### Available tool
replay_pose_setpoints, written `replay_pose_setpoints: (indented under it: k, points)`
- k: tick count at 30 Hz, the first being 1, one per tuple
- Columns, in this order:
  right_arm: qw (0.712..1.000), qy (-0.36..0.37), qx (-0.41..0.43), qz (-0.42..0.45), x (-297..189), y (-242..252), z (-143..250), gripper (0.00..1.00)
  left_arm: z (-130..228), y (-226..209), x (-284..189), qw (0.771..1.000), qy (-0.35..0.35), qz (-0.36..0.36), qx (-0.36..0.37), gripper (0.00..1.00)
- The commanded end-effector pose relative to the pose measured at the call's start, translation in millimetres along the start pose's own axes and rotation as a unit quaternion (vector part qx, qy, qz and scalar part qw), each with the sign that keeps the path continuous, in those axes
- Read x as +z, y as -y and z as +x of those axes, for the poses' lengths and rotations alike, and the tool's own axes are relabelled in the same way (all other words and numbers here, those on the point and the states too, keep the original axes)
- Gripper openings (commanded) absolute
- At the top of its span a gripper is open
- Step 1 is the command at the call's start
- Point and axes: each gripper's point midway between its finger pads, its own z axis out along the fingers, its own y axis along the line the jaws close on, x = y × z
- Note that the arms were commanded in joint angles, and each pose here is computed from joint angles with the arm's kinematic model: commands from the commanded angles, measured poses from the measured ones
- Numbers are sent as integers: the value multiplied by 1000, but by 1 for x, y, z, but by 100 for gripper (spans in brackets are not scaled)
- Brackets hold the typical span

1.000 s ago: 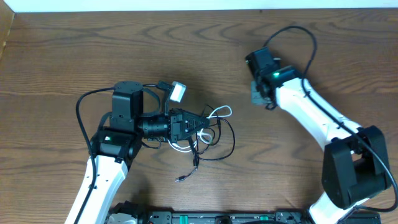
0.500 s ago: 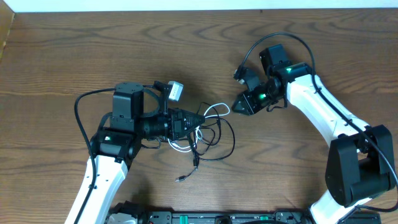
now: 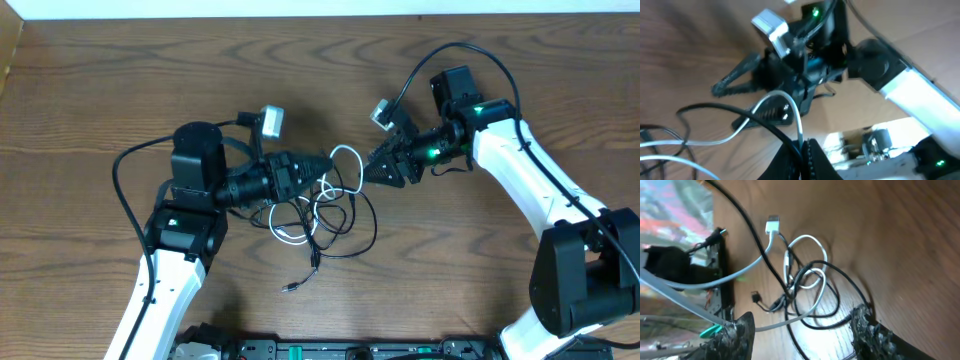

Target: Untangle cables

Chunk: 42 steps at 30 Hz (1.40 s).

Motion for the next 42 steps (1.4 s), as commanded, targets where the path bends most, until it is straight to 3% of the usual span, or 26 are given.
replay_pose_setpoints:
  k: [1,5,11,18,24,34,37,42]
  points:
    - [998,26,-38,-30,-6,-17,-12,59,-9,8,-2,997,14,10,-74,7]
    - [998,22,-49,-17,-8,-12,-10,60,-13,7,-2,997,22,8,-79,7]
    - [998,14,24,50,-24,20,-2,61,-29,-6,-11,994,63,-17,-84,7]
    - [996,74,-15,-54,-29,-14,-22,66,-39,-14,-14,987,92,-33,-127,7]
    - [989,97,-77,-81,-26,-27,-34,66,-26,1,-9,985,52,1,-167,8]
    - [975,122,-168,-80,-17,-33,-56,71,-6,76,-1,989,-32,130,-69,8]
    - [970,124,-175,-114,-11,-51,-57,78,0,85,-1,987,-48,146,-50,8]
    - [963,112,-191,-155,7,-77,-55,76,6,88,1,986,-57,152,-35,7]
